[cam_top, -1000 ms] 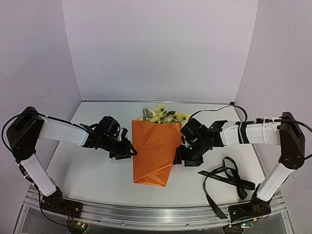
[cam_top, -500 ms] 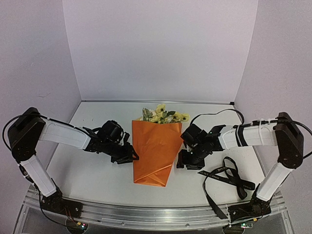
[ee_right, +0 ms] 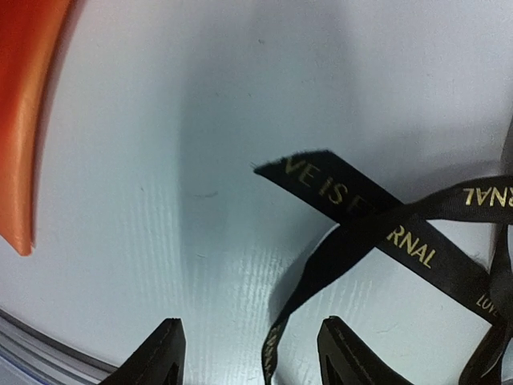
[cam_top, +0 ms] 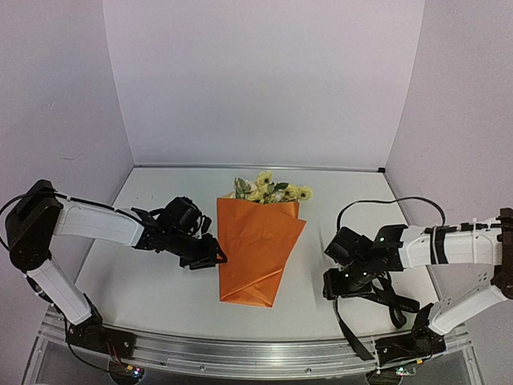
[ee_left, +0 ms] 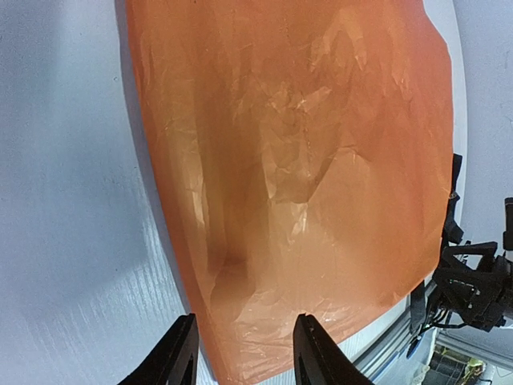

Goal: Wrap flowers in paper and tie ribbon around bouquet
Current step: Pick up the ribbon from the corner of the board.

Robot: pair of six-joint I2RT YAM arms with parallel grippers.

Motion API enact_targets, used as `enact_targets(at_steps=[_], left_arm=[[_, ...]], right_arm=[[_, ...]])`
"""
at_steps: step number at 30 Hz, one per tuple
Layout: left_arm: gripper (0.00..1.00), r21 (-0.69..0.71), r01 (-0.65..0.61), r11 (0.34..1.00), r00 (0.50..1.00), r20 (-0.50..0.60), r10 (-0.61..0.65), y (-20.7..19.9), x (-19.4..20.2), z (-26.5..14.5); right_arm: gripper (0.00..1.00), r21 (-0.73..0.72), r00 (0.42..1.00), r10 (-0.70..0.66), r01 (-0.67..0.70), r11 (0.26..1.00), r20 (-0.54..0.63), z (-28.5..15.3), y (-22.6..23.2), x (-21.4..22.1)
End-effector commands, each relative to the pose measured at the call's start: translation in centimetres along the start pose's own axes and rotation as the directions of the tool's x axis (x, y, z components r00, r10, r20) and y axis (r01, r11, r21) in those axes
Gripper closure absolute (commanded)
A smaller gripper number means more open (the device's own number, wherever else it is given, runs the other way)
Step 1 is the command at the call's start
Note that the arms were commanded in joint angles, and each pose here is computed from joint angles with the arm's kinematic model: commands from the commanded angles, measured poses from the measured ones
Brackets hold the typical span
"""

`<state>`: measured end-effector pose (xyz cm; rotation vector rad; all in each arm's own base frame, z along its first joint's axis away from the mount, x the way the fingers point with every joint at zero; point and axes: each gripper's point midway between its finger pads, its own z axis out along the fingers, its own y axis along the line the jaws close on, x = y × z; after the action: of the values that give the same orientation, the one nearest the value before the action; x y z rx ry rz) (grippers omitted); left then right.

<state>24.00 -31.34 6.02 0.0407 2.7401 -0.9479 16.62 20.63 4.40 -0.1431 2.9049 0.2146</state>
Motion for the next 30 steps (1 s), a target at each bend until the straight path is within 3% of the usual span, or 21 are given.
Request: enact_targets(at_steps=[1,5,9,15,19,26,30], left_arm=[[0.57,0.025,-0.055,0.998,0.997,0.05,0.054,-2.2,-1.3,-1.8],[0.57,0.04,-0.082,0.996,0.995,0.065,0.079,-3.1,-1.7,-2.7],[0.56,0.062,-0.109,0.992,0.991,0.087,0.104,-4.1,-2.2,-3.6],[0.55,0.093,-0.152,0.984,0.982,0.123,0.141,-5.7,-2.9,-5.0],[0.54,0.132,-0.192,0.972,0.973,0.153,0.172,-7.0,-3.4,-5.9],[0.55,0.247,-0.34,0.907,0.927,0.252,0.279,-9.7,-3.2,-7.9],[0.54,0.249,-0.472,0.846,0.855,0.365,0.37,-12.0,-2.7,-9.3]], right_arm=[[0.4,0.109,0.997,-0.073,0.073,0.991,0.001,0.1,-2.0,1.7],[0.43,0.134,0.994,-0.107,0.11,0.985,-0.033,0.8,-2.2,2.9],[0.6,0.12,0.991,-0.105,0.115,0.986,-0.085,1.7,-1.6,3.9],[0.75,0.083,0.986,-0.101,0.113,0.99,-0.135,1.9,-0.7,4.7],[0.98,0.047,0.985,-0.101,0.108,0.993,-0.137,0.9,0.5,4.3],[1.0,-0.12,0.998,-0.056,0.057,0.991,0.007,-5.3,6.7,-1.1],[1.0,-0.256,0.999,0.03,-0.019,0.967,0.039,-9.0,11.7,-4.3]])
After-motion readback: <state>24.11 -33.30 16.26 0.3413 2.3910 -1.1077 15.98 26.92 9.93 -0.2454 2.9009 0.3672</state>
